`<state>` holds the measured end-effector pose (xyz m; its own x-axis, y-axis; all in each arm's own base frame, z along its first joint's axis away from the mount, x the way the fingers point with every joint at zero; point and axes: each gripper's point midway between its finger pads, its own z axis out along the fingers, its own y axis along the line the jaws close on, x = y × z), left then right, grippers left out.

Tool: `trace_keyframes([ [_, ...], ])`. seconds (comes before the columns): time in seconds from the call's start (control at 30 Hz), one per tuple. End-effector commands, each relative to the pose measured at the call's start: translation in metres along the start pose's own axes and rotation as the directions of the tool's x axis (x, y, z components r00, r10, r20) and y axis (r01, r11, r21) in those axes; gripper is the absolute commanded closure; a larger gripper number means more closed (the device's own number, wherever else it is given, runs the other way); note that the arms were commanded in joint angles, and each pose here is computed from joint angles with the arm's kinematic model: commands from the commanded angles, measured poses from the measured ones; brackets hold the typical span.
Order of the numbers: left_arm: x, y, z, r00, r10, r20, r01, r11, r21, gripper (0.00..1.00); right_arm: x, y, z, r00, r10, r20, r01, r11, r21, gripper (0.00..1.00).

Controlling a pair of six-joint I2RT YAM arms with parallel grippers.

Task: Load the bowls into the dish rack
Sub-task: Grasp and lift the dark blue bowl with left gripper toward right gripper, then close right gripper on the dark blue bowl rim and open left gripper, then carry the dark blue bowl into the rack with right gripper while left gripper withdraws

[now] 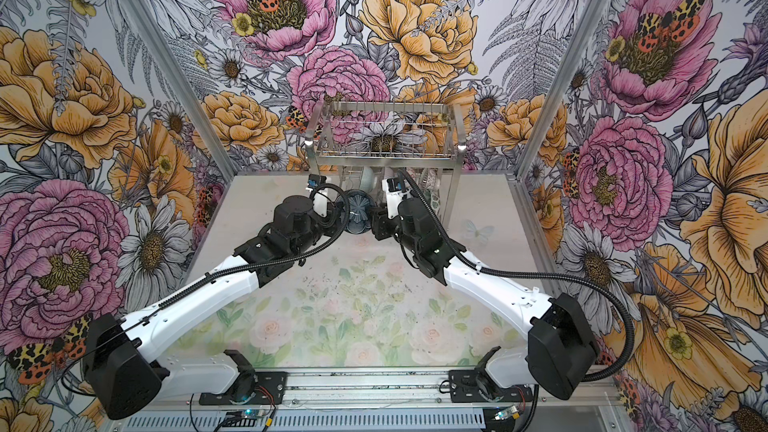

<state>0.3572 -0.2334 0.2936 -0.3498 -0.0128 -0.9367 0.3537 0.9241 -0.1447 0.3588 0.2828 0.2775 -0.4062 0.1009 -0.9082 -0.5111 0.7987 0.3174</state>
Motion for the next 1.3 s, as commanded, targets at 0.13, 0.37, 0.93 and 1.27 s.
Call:
trace_keyframes([
  [0.13, -0.041, -0.012, -0.008, 0.991, -0.043, 0.128, 0.036, 0.998, 0.061, 1.00, -0.016, 0.014, 0.010, 0.997, 0.065, 0.047, -0.063, 0.997, -0.048, 0.67],
  [0.37, -0.041, -0.012, -0.011, 0.991, -0.042, 0.131, 0.034, 0.997, 0.063, 1.00, -0.012, 0.015, 0.017, 0.996, 0.081, 0.029, -0.080, 0.996, -0.050, 0.98],
  [0.93, -0.014, 0.066, -0.066, 0.998, -0.034, 0.049, 0.041, 0.989, -0.144, 0.01, -0.034, -0.017, 0.010, 0.979, -0.199, 0.038, 0.175, 0.926, 0.333, 1.00],
  [1.27, 0.000, 0.091, -0.089, 1.000, -0.021, -0.017, 0.017, 0.983, -0.180, 0.01, -0.040, -0.025, 0.038, 0.900, -0.423, -0.109, 0.384, 0.647, 0.658, 1.00],
])
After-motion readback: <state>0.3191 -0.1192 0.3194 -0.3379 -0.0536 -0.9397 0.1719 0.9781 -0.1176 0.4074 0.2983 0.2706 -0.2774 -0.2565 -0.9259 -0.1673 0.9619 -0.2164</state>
